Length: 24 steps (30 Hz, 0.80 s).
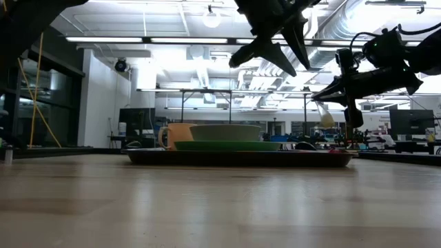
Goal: Set up tray
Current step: Put the yellow knife on top of the red napkin to the right of the blue fork
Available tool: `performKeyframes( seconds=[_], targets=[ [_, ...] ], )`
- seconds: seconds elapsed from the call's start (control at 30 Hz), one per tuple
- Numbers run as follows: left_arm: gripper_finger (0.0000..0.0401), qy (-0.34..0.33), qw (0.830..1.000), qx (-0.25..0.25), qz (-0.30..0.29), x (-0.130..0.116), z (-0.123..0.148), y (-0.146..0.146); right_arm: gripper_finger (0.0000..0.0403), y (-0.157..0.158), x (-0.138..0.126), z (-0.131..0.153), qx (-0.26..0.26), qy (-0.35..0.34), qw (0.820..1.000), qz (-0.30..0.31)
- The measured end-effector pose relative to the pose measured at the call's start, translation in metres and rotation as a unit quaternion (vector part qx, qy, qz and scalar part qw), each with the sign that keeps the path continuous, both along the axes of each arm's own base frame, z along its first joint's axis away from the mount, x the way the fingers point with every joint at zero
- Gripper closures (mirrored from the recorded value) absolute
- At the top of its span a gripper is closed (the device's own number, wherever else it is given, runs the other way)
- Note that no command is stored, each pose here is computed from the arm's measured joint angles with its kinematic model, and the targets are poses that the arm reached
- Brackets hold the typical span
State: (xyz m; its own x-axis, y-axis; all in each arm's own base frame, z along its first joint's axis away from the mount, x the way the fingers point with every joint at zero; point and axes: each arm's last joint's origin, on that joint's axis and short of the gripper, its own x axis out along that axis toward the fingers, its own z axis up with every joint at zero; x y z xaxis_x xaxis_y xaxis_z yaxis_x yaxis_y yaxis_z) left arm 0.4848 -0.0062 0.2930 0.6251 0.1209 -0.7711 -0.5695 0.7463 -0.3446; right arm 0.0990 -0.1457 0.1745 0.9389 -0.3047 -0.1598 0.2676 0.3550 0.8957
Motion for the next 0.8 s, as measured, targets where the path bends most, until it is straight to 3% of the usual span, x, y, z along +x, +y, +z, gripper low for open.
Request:
performKeyframes(
  seconds=[0.5, 0.8],
  targets=[
    [0.0256, -0.031, 0.997, 0.047, -0.056, -0.02, 0.04, -0.012, 0.0403, -0.029, 0.015, 0.05, -0.055, 0.058, 0.996, 0.042],
    [0.0256, -0.01, 0.995, 0.077, -0.069, -0.032, 0.048, -0.019, 0.0403, -0.055, 0.03, 0.041, -0.032, 0.073, 0.994, 0.077]
  ],
)
